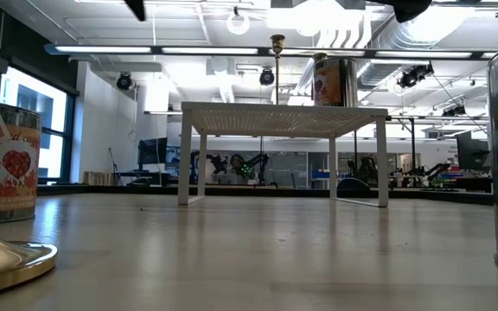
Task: Pick & Place candle stick holders
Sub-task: Put the left silver candle on the shelf aligned with the other silver candle
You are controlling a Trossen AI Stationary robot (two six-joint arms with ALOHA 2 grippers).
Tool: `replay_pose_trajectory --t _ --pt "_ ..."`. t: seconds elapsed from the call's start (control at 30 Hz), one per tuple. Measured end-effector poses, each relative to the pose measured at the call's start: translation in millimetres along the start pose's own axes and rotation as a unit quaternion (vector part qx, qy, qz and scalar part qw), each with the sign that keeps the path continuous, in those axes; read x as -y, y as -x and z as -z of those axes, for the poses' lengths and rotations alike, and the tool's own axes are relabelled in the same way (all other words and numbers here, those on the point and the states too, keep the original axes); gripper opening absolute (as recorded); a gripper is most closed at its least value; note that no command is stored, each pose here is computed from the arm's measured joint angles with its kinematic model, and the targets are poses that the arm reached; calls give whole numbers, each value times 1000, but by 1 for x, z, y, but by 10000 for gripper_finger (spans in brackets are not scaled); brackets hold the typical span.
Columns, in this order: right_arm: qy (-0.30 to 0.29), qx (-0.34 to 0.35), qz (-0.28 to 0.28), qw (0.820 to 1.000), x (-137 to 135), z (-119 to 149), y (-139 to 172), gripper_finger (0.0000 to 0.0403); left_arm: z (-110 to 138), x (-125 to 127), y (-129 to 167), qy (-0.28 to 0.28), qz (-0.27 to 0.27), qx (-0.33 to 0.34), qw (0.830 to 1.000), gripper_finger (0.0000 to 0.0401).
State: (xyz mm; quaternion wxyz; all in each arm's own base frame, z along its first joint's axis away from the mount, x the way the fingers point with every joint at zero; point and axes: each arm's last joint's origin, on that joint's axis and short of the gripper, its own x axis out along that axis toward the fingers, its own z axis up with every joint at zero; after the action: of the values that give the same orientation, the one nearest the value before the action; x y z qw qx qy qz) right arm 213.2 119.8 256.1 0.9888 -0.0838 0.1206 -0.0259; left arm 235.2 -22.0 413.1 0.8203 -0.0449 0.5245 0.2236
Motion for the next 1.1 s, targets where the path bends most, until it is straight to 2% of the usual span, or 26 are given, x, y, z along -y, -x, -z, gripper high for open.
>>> replay_pose_trajectory --t 0.1,0.2,0.3,0.47,0.63,0.93,1.1 --pt "2 0 0 1000 0 0 0 145 4 6 2 38 111 -61 991 388" --pt "8 0 0 1000 0 0 0 145 5 10 3 70 158 -93 980 388" --pt "12 0 0 1000 0 0 0 144 7 13 4 104 153 -98 978 388" --pt "12 0 -11 1000 -1 0 0 144 16 28 2 126 140 -115 975 388" --pt "14 0 -24 1000 -1 0 0 145 36 50 -12 118 116 -157 974 388" --pt "25 -4 -24 999 -1 1 0 145 76 76 -49 166 9 -194 967 388" --pt "26 -4 -32 999 -2 1 0 146 88 93 -65 167 49 -212 962 388"
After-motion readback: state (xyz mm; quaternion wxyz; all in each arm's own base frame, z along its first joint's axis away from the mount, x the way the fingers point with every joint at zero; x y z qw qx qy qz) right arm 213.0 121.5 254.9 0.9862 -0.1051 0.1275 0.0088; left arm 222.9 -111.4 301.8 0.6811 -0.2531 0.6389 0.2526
